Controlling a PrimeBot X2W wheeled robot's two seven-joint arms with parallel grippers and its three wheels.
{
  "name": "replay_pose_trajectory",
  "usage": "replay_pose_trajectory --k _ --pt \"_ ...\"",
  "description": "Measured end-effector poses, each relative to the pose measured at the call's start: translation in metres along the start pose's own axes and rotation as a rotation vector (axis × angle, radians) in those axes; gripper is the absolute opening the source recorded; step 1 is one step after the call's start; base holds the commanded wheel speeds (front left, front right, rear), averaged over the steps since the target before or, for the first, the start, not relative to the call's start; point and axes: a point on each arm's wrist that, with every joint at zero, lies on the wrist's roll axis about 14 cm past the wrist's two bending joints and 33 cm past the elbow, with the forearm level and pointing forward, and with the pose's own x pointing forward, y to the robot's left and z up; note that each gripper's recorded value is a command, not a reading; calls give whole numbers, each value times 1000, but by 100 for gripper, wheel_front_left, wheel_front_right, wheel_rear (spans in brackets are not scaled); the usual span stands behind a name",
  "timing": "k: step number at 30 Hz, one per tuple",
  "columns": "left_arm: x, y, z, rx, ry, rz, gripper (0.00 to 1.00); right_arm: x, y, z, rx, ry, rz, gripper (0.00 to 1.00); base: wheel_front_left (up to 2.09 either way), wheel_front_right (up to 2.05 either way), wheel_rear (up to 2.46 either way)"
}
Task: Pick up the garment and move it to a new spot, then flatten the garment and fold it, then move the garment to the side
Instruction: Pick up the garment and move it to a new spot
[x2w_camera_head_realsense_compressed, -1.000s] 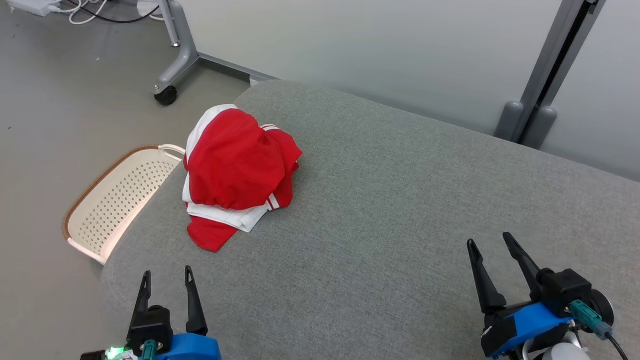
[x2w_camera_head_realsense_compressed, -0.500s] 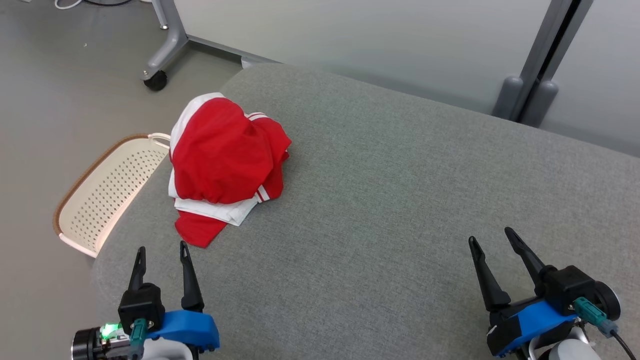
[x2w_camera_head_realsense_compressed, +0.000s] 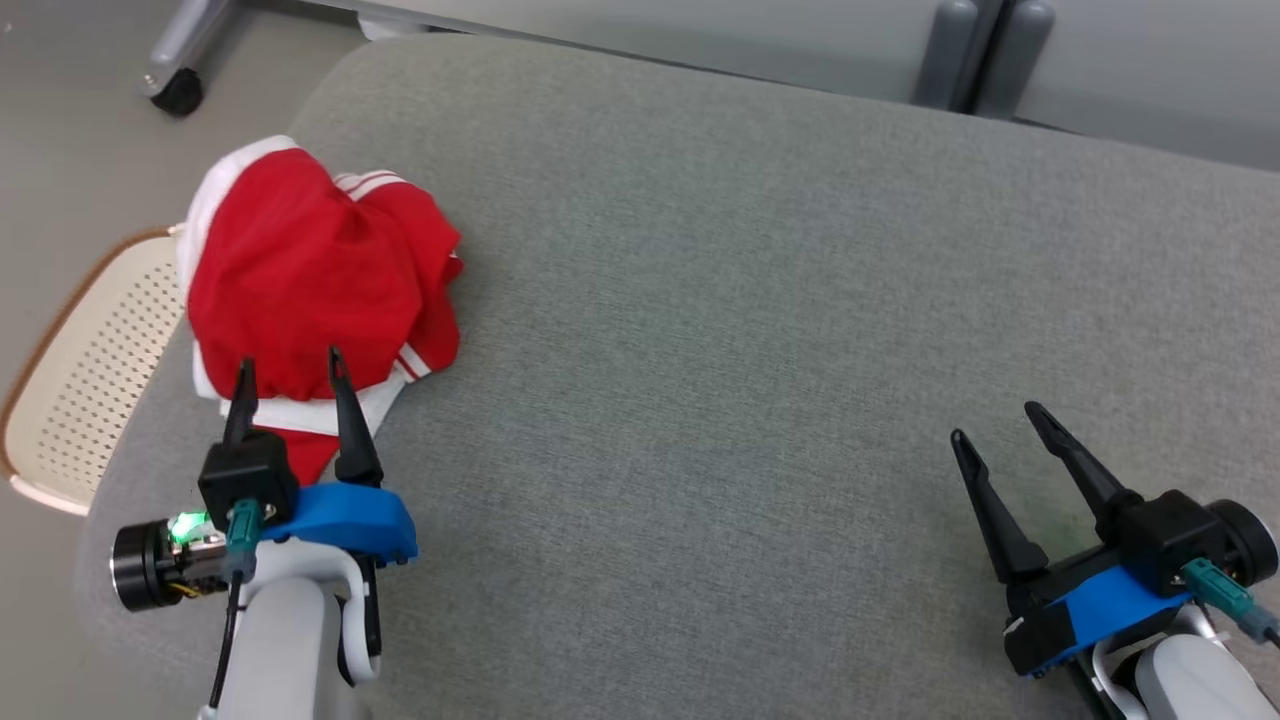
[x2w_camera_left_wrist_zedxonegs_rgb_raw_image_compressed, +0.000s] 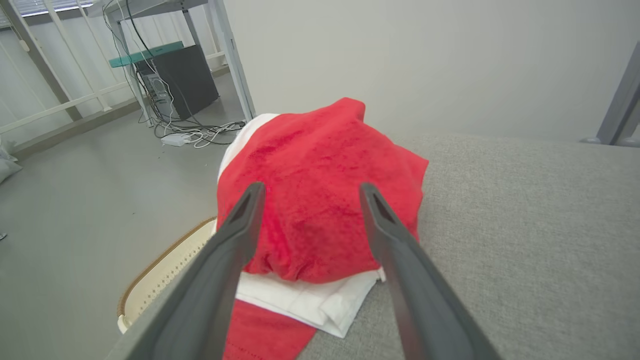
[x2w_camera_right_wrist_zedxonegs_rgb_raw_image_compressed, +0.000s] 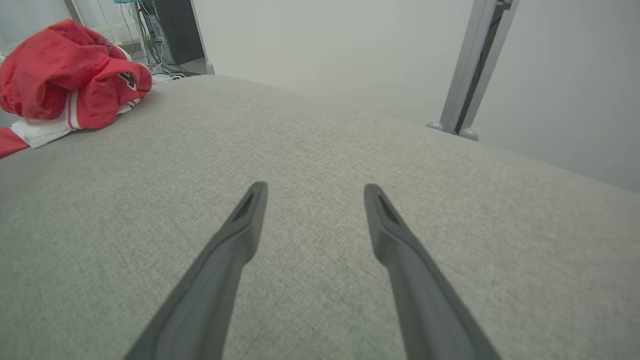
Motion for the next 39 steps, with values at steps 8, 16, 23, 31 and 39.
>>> replay_pose_trajectory --k 8,16,23,31,39 --pt "37 -19 0 55 9 -13 100 -6 -29 -12 1 21 -47 100 0 0 0" --pt "61 -14 -5 99 30 32 100 -11 -44 -21 2 41 -74 100 0 0 0" --pt "77 -7 -14 141 69 58 100 -13 -52 -26 1 52 -87 100 0 0 0" --pt "84 4 -36 153 158 92 100 -16 -60 -27 -2 56 -104 100 0 0 0" --pt "94 7 -27 142 153 81 0 -18 -62 -26 1 57 -115 100 0 0 0"
